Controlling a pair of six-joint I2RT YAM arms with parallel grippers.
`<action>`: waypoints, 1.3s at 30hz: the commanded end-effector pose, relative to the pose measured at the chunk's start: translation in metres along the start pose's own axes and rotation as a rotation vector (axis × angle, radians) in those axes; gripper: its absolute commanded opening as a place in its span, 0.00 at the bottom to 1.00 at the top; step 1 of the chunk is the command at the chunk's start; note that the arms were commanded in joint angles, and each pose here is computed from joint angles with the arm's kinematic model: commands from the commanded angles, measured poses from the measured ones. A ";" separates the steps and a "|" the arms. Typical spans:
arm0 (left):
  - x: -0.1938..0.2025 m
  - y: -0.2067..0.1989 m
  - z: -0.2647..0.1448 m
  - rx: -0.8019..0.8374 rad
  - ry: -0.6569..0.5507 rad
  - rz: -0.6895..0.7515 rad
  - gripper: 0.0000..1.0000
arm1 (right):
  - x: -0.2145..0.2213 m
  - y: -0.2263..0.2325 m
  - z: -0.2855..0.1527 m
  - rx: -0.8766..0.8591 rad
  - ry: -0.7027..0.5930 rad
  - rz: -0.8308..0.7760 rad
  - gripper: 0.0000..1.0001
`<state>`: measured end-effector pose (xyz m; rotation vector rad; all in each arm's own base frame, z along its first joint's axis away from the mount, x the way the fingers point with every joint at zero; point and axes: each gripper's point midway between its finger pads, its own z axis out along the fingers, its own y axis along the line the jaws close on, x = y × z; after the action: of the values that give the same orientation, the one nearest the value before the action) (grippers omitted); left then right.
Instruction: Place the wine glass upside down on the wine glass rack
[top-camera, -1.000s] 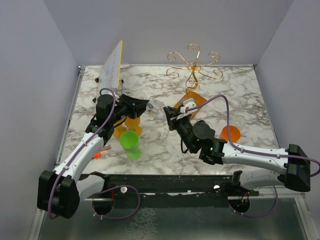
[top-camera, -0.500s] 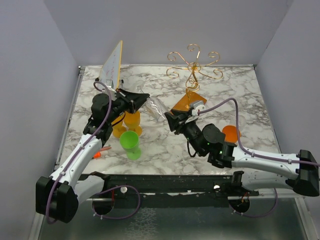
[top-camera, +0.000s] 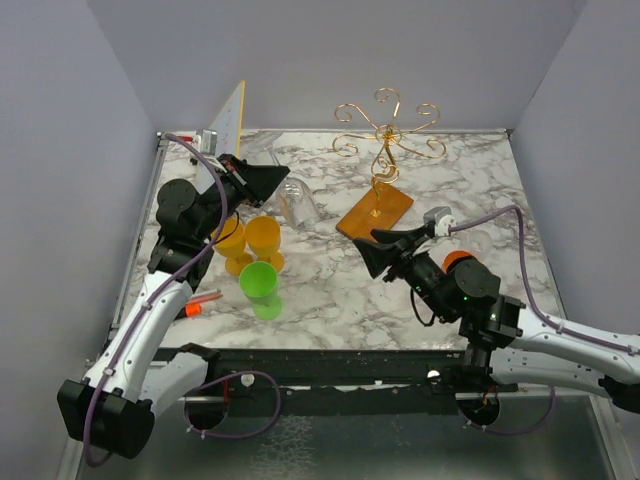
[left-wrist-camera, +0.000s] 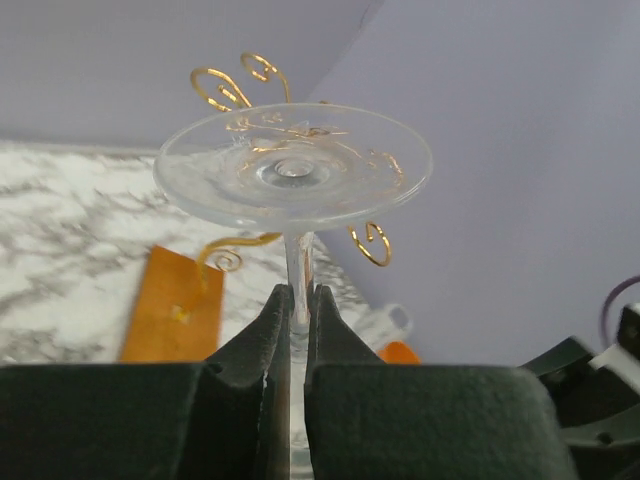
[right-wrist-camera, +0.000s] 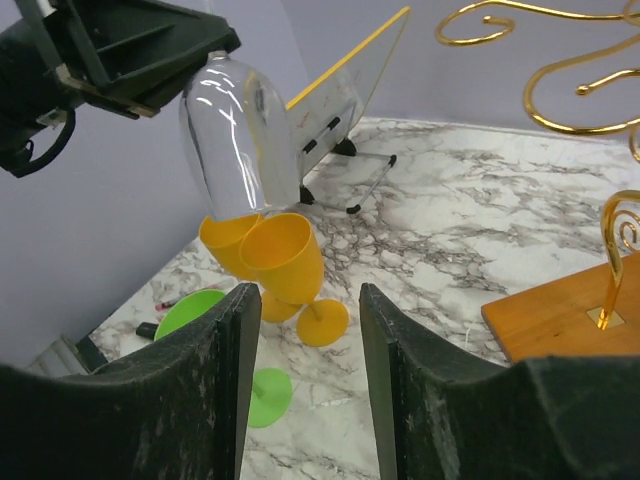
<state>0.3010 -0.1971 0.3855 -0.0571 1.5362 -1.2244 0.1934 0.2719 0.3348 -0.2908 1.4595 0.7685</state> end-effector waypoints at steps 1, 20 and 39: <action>-0.016 -0.028 -0.004 0.153 -0.014 0.512 0.00 | -0.001 -0.025 -0.018 0.107 0.013 0.056 0.51; -0.017 0.022 0.121 0.323 0.115 0.847 0.00 | -0.053 -0.108 -0.076 0.549 -0.048 0.139 0.60; 0.030 0.043 0.152 0.561 0.269 0.778 0.00 | -0.051 -0.109 -0.073 0.590 -0.061 0.182 0.60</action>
<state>0.4343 -0.2823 0.3380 0.9217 1.3126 -0.9494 0.2060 0.1328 0.3515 0.2806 1.5898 0.4785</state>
